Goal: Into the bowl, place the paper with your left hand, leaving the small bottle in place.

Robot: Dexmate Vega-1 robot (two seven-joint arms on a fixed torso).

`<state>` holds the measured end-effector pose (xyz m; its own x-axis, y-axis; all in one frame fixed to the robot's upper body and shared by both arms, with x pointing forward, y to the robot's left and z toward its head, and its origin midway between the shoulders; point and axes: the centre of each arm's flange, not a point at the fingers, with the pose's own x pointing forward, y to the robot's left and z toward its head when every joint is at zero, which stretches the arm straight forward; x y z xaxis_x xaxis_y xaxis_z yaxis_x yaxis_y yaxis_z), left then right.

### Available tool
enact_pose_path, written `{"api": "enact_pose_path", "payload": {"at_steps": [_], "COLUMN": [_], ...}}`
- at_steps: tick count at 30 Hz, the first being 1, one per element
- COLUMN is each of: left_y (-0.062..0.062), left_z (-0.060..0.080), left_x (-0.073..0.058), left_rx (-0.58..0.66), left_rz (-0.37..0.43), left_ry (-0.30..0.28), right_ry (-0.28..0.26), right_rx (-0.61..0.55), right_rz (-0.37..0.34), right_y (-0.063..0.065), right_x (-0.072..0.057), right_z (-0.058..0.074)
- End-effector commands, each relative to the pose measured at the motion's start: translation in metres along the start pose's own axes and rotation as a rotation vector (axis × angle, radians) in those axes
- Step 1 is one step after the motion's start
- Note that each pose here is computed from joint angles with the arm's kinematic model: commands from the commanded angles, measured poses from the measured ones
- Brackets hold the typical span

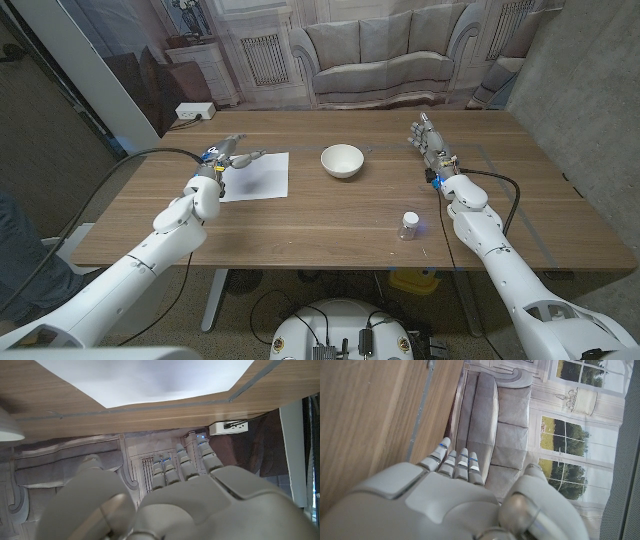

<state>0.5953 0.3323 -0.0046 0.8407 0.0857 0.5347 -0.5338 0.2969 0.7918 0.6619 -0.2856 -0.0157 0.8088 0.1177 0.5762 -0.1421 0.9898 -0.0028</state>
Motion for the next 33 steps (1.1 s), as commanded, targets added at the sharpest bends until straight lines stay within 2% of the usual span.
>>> {"api": "enact_pose_path", "payload": {"at_steps": [1, 16, 22, 28, 33], "left_y": [-0.011, -0.019, -0.026, -0.035, -0.037], "left_z": [-0.002, -0.002, -0.002, -0.003, -0.003], "left_x": [0.0, 0.002, 0.003, 0.003, 0.002], "left_rx": [0.003, 0.007, -0.002, -0.008, -0.007], "left_rz": [-0.019, -0.033, -0.049, -0.066, -0.071], "left_ry": [0.01, 0.028, 0.022, 0.041, 0.042], "right_ry": [-0.001, 0.008, 0.009, 0.011, 0.009], "right_rx": [0.001, 0.012, 0.014, 0.013, 0.012], "right_rz": [-0.004, -0.012, -0.011, -0.012, -0.011], "right_y": [0.0, -0.001, -0.001, -0.002, -0.004], "right_x": [-0.002, -0.006, -0.005, -0.005, -0.006], "right_z": [-0.002, -0.005, -0.006, -0.007, -0.008]}}
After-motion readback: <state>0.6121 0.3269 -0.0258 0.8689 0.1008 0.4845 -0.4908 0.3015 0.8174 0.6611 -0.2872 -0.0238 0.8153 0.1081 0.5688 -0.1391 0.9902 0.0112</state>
